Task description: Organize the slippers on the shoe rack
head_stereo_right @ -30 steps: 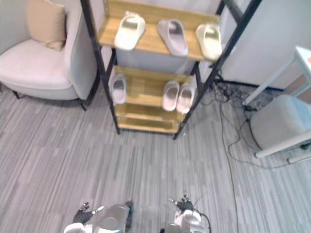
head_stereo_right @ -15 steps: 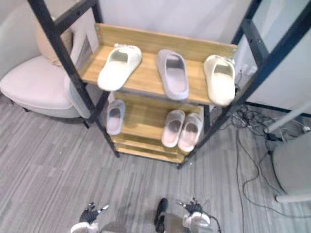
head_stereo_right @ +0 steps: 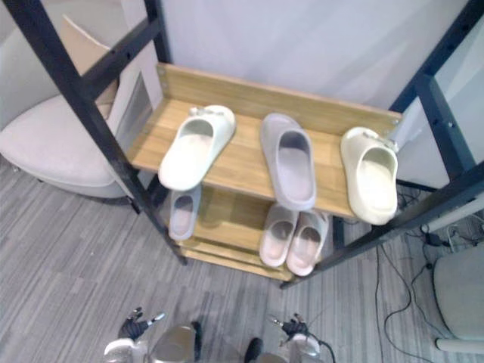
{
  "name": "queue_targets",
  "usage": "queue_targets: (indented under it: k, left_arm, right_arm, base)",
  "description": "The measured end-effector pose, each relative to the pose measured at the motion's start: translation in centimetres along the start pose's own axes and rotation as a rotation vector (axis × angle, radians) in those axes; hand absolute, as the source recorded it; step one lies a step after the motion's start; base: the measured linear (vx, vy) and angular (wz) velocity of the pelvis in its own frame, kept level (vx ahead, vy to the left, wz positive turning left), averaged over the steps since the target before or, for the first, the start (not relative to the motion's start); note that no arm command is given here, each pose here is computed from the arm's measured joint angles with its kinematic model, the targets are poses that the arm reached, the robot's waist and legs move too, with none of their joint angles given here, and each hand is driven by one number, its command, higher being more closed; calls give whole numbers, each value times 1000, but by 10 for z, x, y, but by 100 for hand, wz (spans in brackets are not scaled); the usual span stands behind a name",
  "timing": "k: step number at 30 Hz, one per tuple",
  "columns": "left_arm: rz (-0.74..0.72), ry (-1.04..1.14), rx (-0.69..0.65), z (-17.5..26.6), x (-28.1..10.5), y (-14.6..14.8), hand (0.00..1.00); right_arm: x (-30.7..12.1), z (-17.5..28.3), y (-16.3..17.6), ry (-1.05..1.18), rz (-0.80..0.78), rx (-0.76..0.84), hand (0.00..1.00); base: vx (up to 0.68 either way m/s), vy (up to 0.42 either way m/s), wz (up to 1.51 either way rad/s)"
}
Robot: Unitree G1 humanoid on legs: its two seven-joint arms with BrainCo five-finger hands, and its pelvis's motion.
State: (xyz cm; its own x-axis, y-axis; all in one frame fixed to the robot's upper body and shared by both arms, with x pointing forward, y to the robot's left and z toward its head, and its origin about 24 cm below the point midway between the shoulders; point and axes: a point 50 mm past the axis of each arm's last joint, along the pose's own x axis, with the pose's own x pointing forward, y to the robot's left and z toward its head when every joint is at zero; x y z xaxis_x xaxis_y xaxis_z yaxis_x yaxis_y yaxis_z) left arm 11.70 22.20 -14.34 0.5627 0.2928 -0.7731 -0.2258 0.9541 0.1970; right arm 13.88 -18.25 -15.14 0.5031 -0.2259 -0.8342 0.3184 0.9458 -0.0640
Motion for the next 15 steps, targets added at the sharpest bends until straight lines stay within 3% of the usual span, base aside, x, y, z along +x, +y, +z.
queue_targets:
  k: [15]
  left_arm:
    - [4,53,47,-16,-4,7,0]
  right_arm:
    - [-4,-14,-8,22,1,-57,0]
  base:
    - [-63,-3,-11]
